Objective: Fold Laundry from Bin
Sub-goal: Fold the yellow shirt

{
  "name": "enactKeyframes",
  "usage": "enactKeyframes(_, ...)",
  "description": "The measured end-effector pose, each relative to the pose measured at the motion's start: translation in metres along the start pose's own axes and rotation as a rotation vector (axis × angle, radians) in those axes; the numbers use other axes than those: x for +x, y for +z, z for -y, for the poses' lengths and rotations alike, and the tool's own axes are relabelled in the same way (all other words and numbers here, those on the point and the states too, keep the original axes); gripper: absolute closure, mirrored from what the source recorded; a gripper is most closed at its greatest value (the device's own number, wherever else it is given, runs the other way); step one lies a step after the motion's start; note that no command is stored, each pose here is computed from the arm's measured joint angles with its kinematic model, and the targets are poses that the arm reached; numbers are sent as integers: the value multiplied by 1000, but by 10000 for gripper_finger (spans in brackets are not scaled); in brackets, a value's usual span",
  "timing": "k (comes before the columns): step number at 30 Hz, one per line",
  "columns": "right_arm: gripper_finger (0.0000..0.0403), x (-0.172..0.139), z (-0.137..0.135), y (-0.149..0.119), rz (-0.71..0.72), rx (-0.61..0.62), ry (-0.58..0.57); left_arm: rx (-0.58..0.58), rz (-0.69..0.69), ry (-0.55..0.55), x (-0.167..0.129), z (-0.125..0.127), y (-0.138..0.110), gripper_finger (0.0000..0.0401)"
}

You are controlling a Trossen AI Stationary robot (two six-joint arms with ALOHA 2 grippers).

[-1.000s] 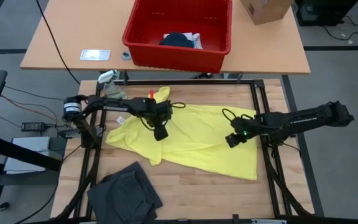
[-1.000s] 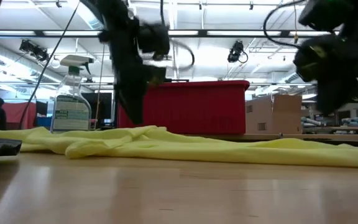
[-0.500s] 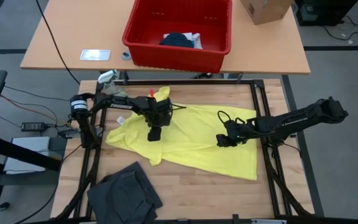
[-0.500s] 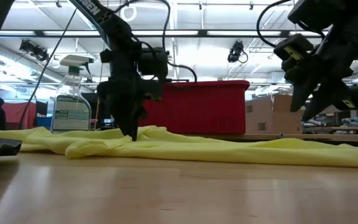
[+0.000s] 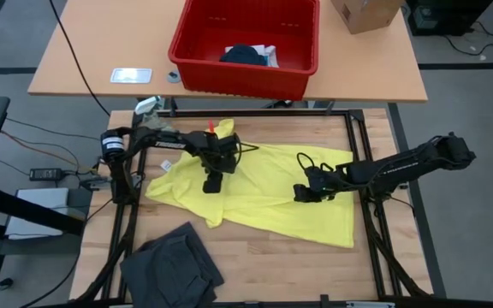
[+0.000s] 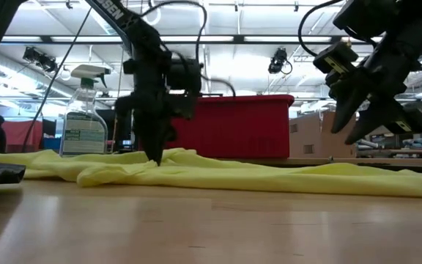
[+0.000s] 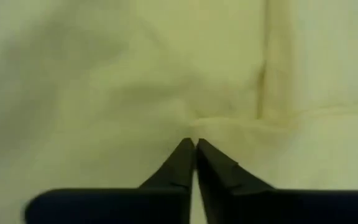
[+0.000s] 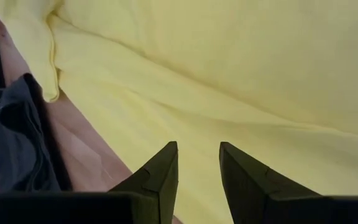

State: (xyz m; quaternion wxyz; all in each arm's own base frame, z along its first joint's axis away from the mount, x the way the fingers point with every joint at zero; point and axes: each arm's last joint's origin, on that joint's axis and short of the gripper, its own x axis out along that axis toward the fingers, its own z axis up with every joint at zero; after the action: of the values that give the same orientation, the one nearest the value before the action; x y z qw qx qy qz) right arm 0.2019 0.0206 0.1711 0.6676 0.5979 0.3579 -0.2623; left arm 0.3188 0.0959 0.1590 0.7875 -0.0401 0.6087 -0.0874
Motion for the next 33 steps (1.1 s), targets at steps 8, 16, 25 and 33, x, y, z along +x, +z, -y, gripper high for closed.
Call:
enactKeyframes(8, 278, 0, -3, 0, 4, -26, 29, -50, -2, 33, -42, -2, 12, 397)
enactKeyframes(16, 278, 12, -11, 4, 64, -82, 88, -402, -42, 236, -94, -17, -6, 400)
enactKeyframes(25, 278, 56, -29, 29, 138, -148, 272, -637, -9, 489, -130, -48, -35, 400)
enactKeyframes(33, 278, 108, -87, 106, 175, -307, 368, -666, -24, 496, -135, -59, -45, 401)
